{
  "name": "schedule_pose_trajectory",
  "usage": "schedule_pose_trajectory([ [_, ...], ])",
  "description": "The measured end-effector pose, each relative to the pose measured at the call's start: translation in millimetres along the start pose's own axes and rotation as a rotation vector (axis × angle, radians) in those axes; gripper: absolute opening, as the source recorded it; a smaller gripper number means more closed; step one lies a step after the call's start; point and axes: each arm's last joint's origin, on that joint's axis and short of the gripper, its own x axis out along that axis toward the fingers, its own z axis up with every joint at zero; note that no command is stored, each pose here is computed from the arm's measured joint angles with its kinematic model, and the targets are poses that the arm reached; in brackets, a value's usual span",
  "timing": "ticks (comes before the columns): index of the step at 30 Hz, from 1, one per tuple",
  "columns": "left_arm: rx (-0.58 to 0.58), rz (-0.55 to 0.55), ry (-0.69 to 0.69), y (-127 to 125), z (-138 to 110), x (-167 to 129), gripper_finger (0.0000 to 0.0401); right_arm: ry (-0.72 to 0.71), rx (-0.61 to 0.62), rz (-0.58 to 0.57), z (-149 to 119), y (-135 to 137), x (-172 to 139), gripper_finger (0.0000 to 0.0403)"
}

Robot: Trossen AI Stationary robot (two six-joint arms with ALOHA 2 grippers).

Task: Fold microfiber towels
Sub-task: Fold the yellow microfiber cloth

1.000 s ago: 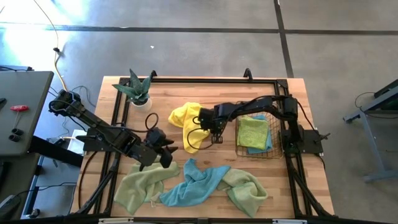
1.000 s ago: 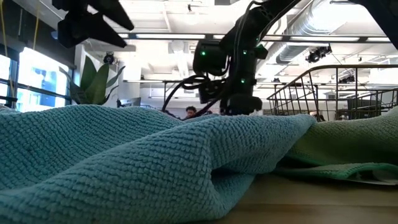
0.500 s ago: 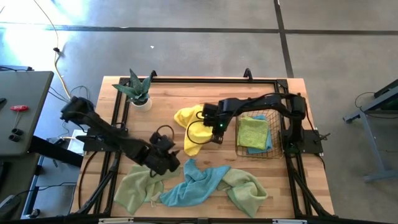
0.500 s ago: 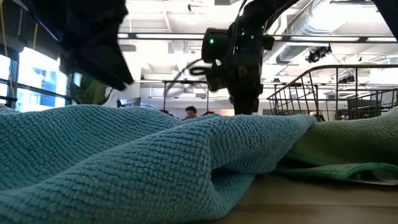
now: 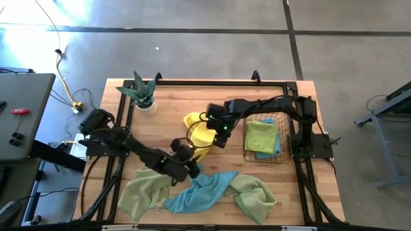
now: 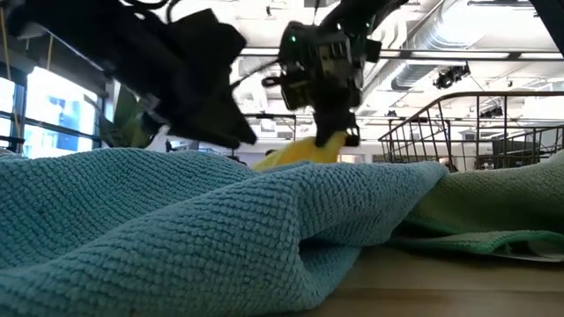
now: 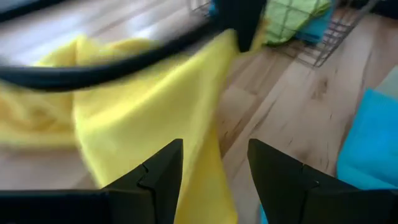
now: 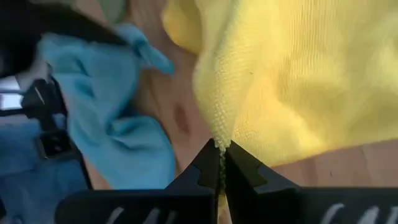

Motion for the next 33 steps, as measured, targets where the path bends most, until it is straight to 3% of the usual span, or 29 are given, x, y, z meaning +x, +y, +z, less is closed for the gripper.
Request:
schedule_pose_trajectory([
  [8, 0.165, 0.017, -0.078, 6, 20, 16, 0.0172, -0.041, -0.047, -0.009, 15, 21, -28, 0.0000],
  [20, 0.181, 0.081, -0.142, 17, 38, 31, 0.0173, -0.054, -0.028, -0.005, 18, 26, -34, 0.0000],
  [33, 0.284, 0.076, 0.093, 27, 13, 27, 0.0172, -0.014, -0.016, -0.009, 14, 25, -34, 0.0000],
])
